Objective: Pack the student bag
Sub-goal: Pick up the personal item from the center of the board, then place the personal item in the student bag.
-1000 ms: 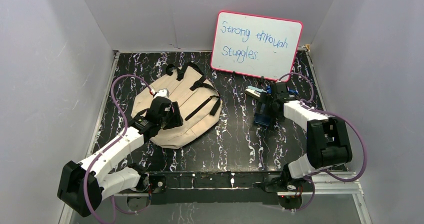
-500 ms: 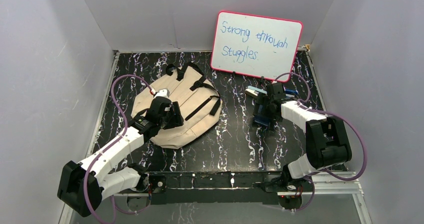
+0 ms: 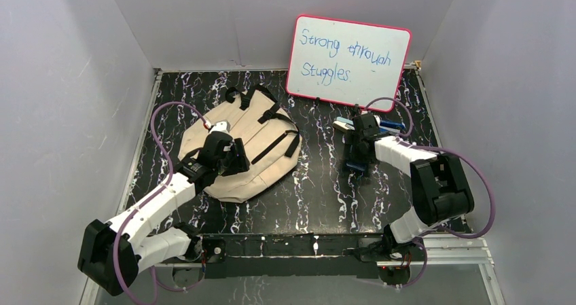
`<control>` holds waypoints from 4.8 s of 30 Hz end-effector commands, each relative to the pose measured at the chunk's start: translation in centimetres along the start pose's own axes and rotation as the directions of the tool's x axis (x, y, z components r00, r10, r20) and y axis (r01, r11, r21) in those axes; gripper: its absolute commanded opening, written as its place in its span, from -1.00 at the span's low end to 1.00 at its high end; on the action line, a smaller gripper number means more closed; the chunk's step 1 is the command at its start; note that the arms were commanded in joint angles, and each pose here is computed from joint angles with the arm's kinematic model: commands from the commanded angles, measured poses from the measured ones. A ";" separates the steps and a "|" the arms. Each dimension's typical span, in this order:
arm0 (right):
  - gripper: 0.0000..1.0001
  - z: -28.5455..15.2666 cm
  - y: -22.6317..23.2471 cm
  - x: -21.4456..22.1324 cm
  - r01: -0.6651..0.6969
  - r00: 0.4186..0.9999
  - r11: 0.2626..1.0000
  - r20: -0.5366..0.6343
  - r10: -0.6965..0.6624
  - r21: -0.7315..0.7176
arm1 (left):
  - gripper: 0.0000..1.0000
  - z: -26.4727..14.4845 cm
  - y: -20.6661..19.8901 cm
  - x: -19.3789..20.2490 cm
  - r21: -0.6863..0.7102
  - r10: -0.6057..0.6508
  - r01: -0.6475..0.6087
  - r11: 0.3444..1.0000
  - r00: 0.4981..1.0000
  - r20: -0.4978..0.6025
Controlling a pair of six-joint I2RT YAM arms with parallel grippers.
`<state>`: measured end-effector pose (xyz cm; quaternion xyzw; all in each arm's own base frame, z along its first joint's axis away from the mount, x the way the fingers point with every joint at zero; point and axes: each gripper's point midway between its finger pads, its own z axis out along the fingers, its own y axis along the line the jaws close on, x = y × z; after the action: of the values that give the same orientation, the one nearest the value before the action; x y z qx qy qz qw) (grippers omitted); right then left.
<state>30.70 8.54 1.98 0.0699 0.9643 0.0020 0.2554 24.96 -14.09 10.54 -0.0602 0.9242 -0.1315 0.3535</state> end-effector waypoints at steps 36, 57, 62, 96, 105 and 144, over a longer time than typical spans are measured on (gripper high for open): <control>0.43 -20.6 26.1 2.2 0.425 0.905 0.380 0.398 -0.152 -0.822 | 0.79 -3.7 -12.6 -6.8 0.539 -0.411 0.374 0.755 0.910 -0.056; 0.44 -20.8 29.1 1.1 0.473 0.878 0.390 0.458 -0.138 -0.790 | -0.54 -3.3 -13.0 -4.8 0.567 -0.398 0.398 0.721 0.908 -0.131; 0.48 -21.0 29.0 1.2 0.490 0.869 0.379 0.474 -0.140 -0.785 | -0.92 -3.2 -13.0 -4.7 0.570 -0.394 0.395 0.721 0.909 -0.131; 0.88 -41.0 20.5 -1.1 0.675 0.689 0.052 0.654 0.311 -0.736 | -1.00 -23.6 -20.0 -10.8 0.889 -0.129 -0.417 0.192 0.887 0.444; 0.45 -43.0 21.4 0.7 0.711 0.692 -0.129 0.657 0.300 -0.691 | -1.00 -26.2 -20.8 -10.6 0.876 -0.089 -0.476 0.075 0.872 0.481; -1.00 -25.9 13.3 -5.0 0.156 0.780 0.768 0.555 0.289 -0.621 | 0.45 -8.6 -11.8 -9.4 0.469 0.320 -0.438 0.767 0.894 0.313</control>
<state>22.08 26.28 27.46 -0.0753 0.7460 0.3987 0.5281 25.07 -24.77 33.42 0.1879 0.7147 -0.4345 0.5149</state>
